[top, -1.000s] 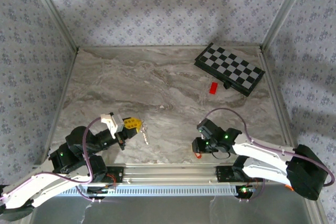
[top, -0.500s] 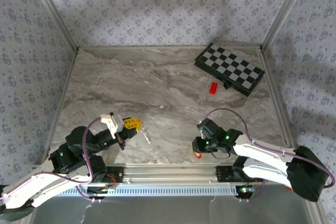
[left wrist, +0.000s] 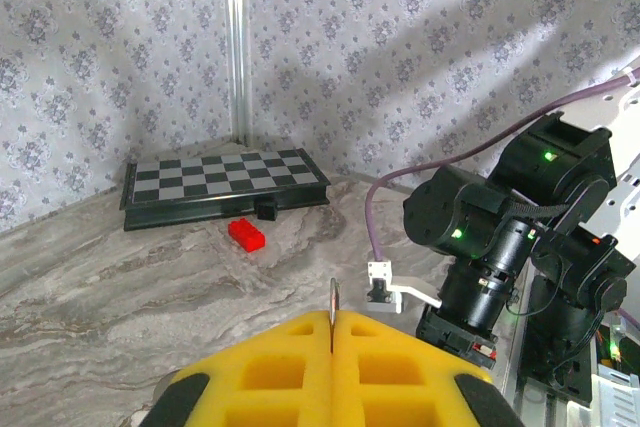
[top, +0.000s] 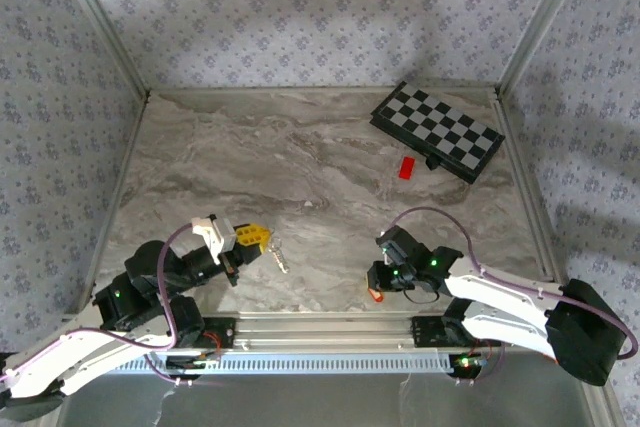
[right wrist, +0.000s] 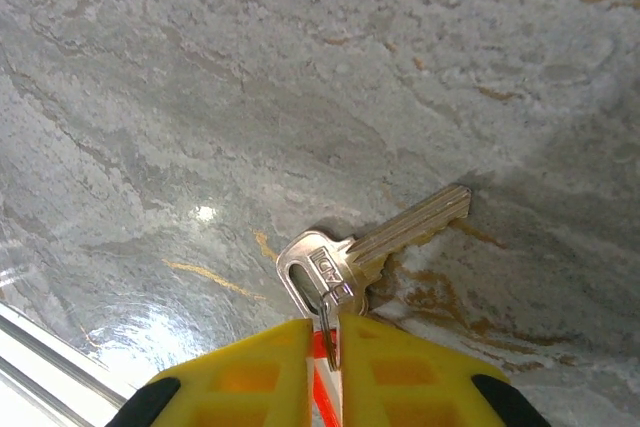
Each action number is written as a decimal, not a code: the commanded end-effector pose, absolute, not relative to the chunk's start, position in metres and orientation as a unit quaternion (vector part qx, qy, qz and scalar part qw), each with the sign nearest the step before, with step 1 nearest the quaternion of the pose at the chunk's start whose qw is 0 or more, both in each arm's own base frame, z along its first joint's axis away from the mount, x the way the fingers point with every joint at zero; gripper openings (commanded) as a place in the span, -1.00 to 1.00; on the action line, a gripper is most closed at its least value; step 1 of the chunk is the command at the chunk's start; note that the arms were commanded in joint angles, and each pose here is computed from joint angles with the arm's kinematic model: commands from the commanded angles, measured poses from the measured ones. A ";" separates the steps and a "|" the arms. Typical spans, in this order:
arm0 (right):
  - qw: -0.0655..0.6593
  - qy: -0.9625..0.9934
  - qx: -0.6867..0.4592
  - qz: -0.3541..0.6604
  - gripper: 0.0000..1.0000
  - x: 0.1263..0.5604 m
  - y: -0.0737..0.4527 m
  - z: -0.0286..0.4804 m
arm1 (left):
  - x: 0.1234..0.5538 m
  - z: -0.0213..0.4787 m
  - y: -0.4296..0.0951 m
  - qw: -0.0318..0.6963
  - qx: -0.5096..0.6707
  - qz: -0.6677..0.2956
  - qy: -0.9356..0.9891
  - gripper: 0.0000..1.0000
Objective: Put the keys on the keyring
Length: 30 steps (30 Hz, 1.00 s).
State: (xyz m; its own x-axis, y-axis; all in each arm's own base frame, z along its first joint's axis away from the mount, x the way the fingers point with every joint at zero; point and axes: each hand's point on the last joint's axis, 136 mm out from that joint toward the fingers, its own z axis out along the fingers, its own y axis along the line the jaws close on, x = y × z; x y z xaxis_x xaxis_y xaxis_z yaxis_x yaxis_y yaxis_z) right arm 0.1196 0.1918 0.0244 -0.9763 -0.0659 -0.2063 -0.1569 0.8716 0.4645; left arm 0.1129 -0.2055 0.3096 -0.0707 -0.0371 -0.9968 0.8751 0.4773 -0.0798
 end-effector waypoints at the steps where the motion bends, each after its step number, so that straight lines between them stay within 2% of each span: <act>1: 0.090 0.963 -0.062 0.247 -0.73 0.117 0.189 0.023 | 0.111 0.326 -0.206 0.606 0.328 -0.403 0.602 -1.00; 13: 0.104 0.959 -0.091 0.249 -0.92 0.116 0.194 0.028 | 0.111 0.325 -0.207 0.605 0.329 -0.401 0.604 -1.00; 17: 0.145 0.945 -0.130 0.261 -1.00 0.120 0.205 0.046 | 0.112 0.323 -0.210 0.598 0.334 -0.398 0.610 -1.00; 30: 0.292 0.848 -0.310 0.314 -1.00 0.131 0.249 0.145 | 0.117 0.328 -0.231 0.563 0.377 -0.374 0.634 -1.00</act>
